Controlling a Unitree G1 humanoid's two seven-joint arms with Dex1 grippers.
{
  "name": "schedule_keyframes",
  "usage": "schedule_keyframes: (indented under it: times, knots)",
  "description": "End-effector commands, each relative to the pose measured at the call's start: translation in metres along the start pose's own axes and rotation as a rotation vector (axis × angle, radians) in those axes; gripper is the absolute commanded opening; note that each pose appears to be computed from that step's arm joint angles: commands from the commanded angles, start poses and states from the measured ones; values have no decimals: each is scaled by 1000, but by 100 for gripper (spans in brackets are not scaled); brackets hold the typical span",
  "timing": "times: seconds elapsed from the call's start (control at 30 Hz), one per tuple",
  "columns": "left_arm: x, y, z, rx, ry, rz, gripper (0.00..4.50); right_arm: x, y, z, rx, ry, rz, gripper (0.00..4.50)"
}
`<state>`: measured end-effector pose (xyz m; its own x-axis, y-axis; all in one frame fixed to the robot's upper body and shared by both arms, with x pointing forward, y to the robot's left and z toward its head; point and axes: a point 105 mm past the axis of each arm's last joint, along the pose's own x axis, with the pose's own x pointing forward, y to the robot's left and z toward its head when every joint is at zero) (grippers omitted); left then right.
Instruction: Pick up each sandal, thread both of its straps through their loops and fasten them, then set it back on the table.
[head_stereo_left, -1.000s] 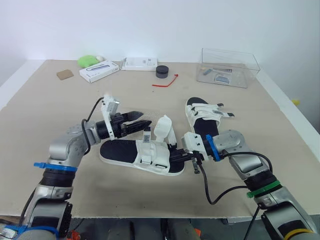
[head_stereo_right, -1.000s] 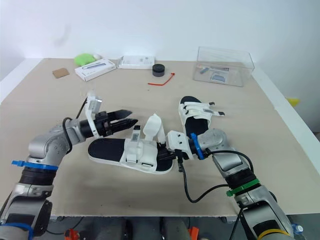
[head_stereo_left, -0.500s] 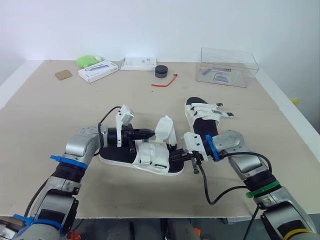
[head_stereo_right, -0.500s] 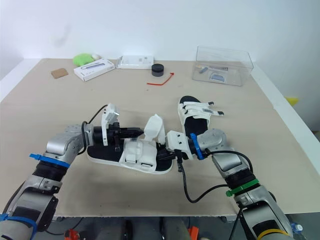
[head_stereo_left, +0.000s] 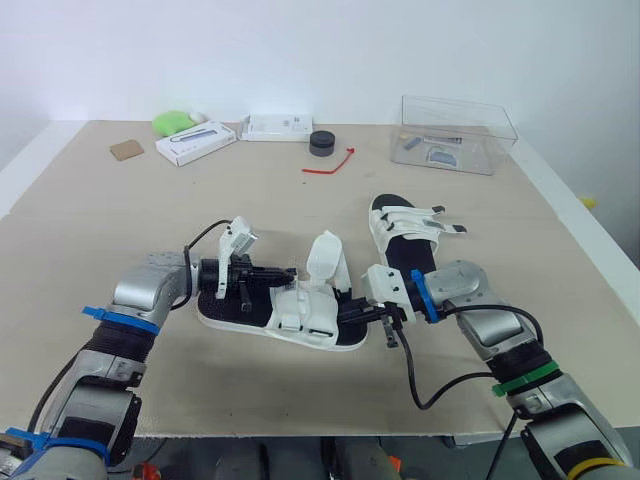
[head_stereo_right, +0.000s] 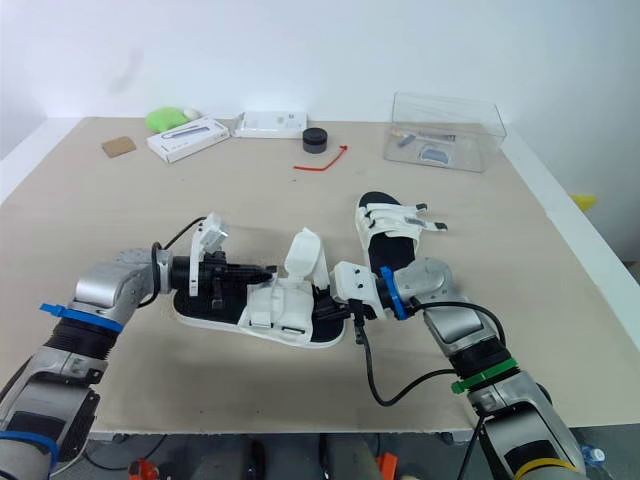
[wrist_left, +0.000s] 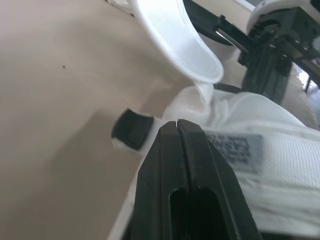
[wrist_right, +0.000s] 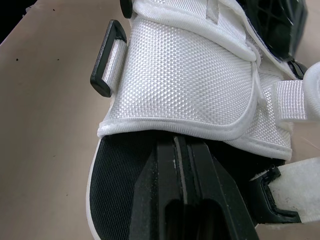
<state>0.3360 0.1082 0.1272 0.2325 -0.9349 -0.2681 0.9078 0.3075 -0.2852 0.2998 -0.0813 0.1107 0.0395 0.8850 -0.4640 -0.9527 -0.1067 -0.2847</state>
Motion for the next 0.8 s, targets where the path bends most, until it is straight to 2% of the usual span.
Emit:
schedule_keyframes:
  times: [0.03, 0.23, 0.37, 0.47, 0.8]
  knots:
    - [-3, -8, -1, -15, 12, -24, 3, -1, -8, -9, 2, 47, -39, 0]
    - [-3, -14, 8, -13, -28, -23, 3, -2, -13, -11, -31, 58, -49, 0]
    - [-4, -7, 36, -70, -155, 6, 3, -1, -12, -12, -33, 57, -42, 0]
    - [1, -7, 51, -148, -190, -19, 3, -1, -11, -12, -32, 55, -39, 0]
    - [-9, 3, 43, -333, -158, -8, 3, -2, -8, -12, -28, 55, -48, 0]
